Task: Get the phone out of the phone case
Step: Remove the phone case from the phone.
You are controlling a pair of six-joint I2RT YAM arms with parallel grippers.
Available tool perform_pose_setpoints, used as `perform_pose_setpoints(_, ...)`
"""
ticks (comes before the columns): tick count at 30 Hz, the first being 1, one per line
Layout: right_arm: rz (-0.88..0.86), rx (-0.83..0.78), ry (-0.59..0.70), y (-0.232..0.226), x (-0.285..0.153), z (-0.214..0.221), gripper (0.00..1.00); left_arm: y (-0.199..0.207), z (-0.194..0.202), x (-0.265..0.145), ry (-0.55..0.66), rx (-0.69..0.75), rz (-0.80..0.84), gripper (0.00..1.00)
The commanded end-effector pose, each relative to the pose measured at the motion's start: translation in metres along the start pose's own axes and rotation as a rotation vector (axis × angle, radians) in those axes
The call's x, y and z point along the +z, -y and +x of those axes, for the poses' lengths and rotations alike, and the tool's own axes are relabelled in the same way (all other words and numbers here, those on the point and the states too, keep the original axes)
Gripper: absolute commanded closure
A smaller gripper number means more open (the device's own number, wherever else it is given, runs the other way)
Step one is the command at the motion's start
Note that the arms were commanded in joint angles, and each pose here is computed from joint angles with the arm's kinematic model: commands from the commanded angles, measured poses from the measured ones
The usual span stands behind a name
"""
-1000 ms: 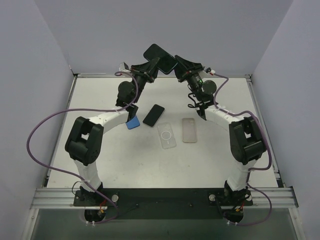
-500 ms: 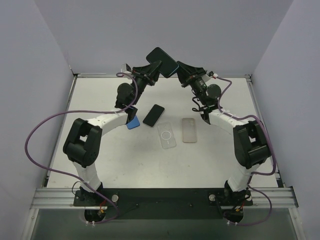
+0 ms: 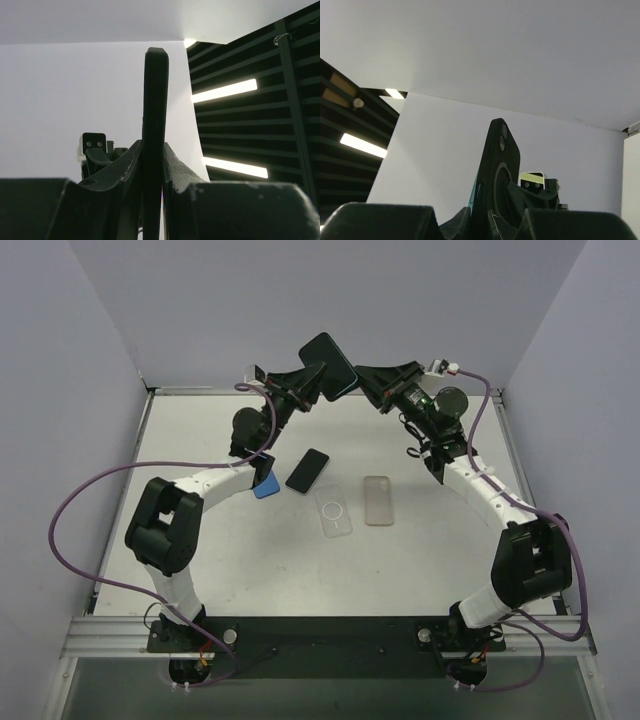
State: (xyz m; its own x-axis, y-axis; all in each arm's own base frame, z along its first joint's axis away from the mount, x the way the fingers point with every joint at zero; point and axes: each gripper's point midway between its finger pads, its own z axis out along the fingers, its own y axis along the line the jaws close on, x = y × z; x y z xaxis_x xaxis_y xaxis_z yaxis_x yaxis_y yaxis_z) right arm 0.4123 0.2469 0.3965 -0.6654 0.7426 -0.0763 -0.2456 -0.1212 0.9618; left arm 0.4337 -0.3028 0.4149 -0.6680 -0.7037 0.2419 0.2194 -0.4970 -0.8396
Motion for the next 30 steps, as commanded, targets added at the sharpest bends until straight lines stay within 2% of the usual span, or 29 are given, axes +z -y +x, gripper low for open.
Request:
perform_pose_setpoints(1,0.248,-0.084,-0.199,0.072,-0.012,0.035,0.87,0.188,0.067,-0.053,-0.219,-0.056,0.605,1.00)
perform_pose_setpoints(8,0.326,-0.091,-0.225,0.097,-0.014,0.039,0.89,0.188,0.066,-0.057,-0.221,-0.074,0.613,1.00)
perform_pose_setpoints(13,0.371,-0.050,-0.198,0.124,-0.024,0.039,0.83,0.194,0.067,-0.058,-0.226,-0.082,0.637,1.00)
perform_pose_setpoints(27,0.434,0.001,-0.196,0.168,-0.034,0.042,0.82,0.208,0.066,-0.062,-0.223,-0.081,0.674,1.00)
perform_pose_setpoints(29,0.437,-0.005,-0.202,0.169,-0.035,0.043,0.81,0.210,0.067,-0.062,-0.230,-0.079,0.679,1.00)
perform_pose_setpoints(30,0.436,-0.009,-0.210,0.170,-0.033,0.044,0.77,0.210,0.068,-0.062,-0.231,-0.080,0.680,1.00)
